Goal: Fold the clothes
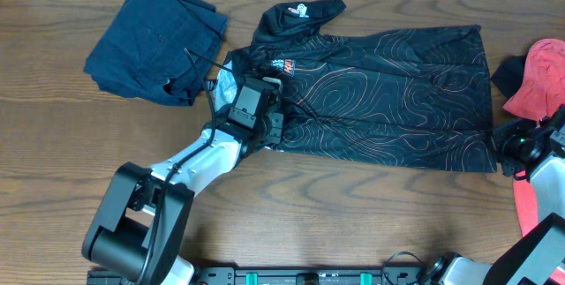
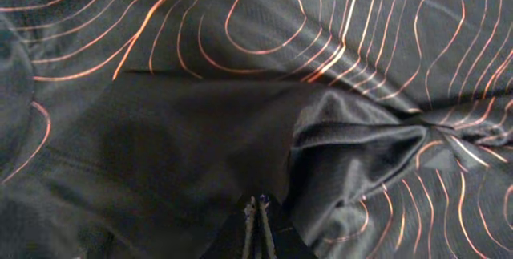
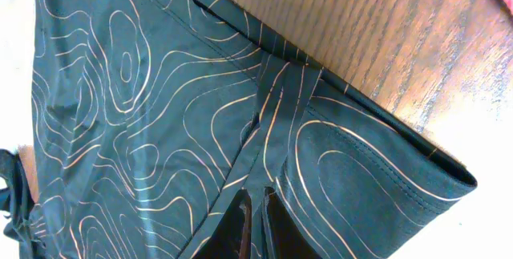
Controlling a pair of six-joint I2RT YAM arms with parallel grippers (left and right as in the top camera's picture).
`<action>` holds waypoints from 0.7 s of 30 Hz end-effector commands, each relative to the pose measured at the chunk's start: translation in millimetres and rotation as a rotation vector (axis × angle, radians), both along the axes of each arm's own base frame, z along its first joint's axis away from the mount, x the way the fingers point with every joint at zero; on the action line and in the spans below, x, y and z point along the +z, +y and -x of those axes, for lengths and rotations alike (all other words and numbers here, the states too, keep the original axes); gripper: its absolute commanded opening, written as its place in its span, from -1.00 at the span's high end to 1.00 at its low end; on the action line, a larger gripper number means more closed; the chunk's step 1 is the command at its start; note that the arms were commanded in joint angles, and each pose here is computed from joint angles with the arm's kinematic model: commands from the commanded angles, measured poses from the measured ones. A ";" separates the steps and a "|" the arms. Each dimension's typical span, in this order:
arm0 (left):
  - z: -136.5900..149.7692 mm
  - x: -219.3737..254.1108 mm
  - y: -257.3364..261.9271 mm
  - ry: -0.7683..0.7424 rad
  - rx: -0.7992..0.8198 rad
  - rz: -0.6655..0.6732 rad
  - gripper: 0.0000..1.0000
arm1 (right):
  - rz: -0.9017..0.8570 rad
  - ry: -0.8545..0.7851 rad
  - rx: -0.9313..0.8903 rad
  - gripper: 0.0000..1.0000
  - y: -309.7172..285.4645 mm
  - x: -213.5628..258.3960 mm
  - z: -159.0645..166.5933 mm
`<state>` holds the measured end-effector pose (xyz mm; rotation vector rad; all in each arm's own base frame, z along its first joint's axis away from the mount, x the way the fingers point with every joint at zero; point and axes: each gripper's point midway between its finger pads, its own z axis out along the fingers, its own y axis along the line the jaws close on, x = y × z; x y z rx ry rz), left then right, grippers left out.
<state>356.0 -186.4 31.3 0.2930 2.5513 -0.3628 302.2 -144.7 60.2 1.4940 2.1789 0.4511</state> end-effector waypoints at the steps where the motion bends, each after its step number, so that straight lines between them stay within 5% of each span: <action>1: -16.6 39.7 -4.3 -0.084 -0.001 0.020 0.88 | 0.003 -0.002 -0.001 0.89 0.4 1.5 -3.6; 6: -9.6 48.6 -0.9 -0.048 -0.007 -0.001 0.83 | 0.003 -0.002 -0.001 0.89 0.4 1.5 -3.6; 10: 7.1 20.0 7.2 0.062 -0.013 -0.058 0.58 | 0.003 -0.002 -0.001 0.89 0.3 1.5 -3.5; 21: 12.2 -34.0 16.1 0.162 -0.017 -0.148 0.38 | 0.001 0.000 -0.001 0.89 0.7 1.2 -3.0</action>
